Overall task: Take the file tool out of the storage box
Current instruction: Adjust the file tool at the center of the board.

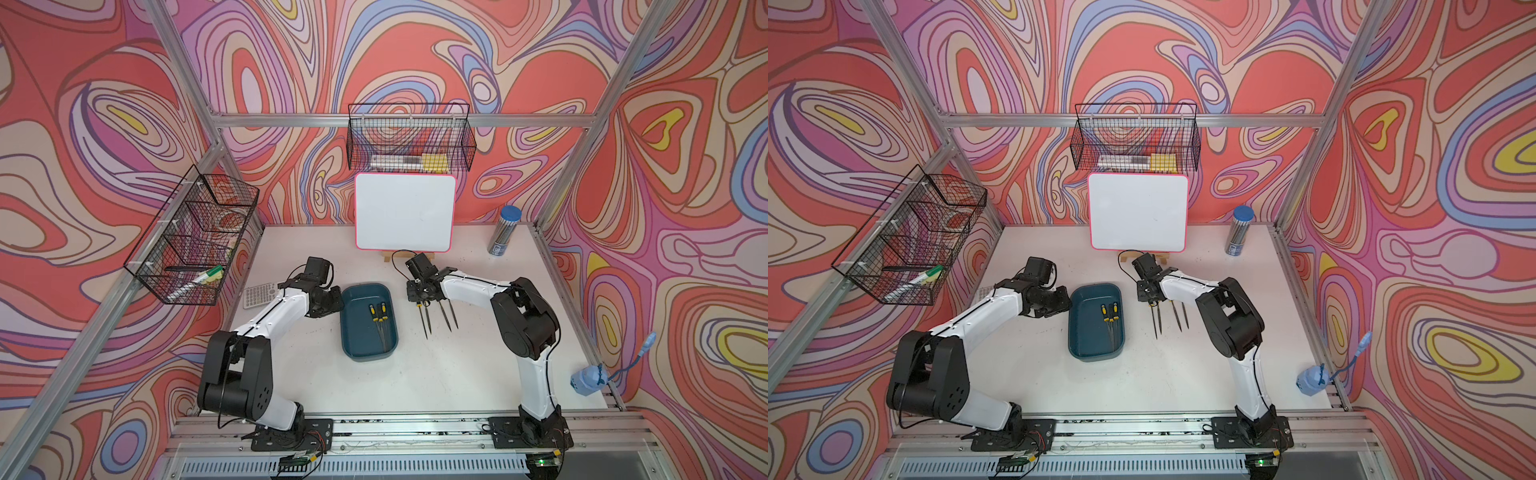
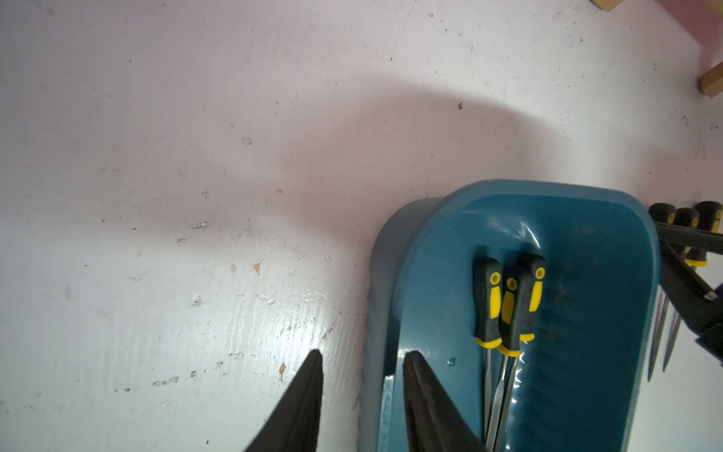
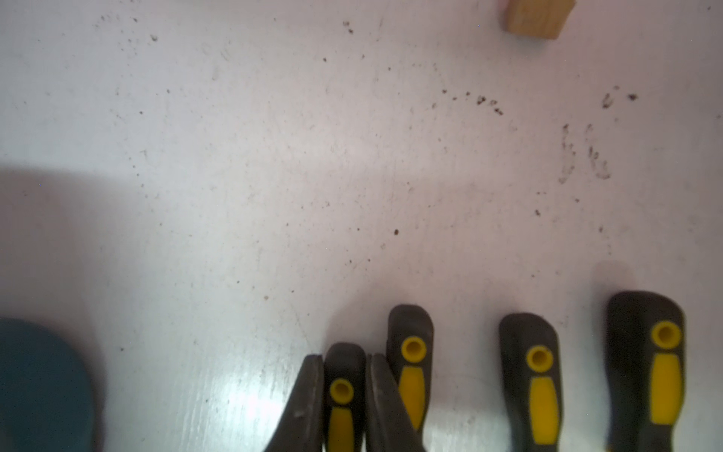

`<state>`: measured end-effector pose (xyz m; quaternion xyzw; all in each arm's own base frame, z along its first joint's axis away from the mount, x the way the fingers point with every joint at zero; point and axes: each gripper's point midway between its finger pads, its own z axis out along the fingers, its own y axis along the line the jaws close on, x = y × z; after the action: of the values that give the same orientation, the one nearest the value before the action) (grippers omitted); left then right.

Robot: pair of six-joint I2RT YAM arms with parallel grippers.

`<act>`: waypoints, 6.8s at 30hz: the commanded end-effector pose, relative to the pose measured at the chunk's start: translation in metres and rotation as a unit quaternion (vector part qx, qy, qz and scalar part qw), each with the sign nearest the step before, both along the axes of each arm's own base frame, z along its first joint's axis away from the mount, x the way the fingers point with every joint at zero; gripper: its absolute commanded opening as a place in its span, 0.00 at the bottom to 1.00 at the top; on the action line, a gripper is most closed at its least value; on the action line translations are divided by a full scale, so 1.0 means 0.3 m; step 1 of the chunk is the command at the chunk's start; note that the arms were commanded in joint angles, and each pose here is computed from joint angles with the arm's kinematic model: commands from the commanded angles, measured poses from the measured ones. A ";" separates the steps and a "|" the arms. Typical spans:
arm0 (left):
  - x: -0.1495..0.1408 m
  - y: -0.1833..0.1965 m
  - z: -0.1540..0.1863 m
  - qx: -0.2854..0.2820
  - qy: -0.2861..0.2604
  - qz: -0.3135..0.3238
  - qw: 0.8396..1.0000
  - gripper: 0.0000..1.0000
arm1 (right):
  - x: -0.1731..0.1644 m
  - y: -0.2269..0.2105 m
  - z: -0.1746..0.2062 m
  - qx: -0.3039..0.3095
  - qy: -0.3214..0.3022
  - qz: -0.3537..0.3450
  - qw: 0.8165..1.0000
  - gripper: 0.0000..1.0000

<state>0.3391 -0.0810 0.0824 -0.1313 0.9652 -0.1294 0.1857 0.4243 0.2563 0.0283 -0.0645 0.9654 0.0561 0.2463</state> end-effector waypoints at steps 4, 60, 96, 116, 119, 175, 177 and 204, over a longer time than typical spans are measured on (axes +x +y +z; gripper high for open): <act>-0.014 0.018 -0.005 0.012 0.008 -0.003 1.000 0.39 | 0.011 -0.034 -0.030 -0.024 0.004 0.001 1.000 0.12; -0.013 0.015 -0.008 0.009 0.011 -0.003 1.000 0.39 | 0.026 0.041 -0.055 0.087 0.045 -0.056 0.994 0.14; -0.006 0.013 -0.004 0.010 0.009 -0.006 1.000 0.39 | 0.027 -0.146 0.050 -0.049 -0.011 -0.079 0.996 0.45; -0.012 0.018 -0.012 0.014 0.012 -0.007 1.000 0.39 | 0.008 -0.112 -0.029 -0.029 0.017 -0.066 0.997 0.42; -0.012 0.018 -0.011 0.014 0.012 -0.006 1.000 0.39 | 0.018 -0.094 -0.031 -0.022 0.016 -0.056 0.998 0.41; -0.002 0.015 -0.006 0.011 0.011 -0.004 1.000 0.39 | -0.006 0.038 -0.003 0.026 0.006 0.017 0.999 0.12; -0.003 0.013 -0.005 0.010 0.011 -0.005 1.000 0.39 | 0.010 0.055 0.021 0.040 0.002 0.006 0.999 0.12; -0.025 0.015 -0.026 0.010 0.017 -0.007 1.000 0.39 | 0.039 -0.036 0.017 -0.019 -0.006 -0.027 0.999 0.34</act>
<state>0.3385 -0.0801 0.0813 -0.1247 0.9668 -0.1252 0.1849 0.4343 0.2506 0.0313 -0.0418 0.9671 0.0407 0.2475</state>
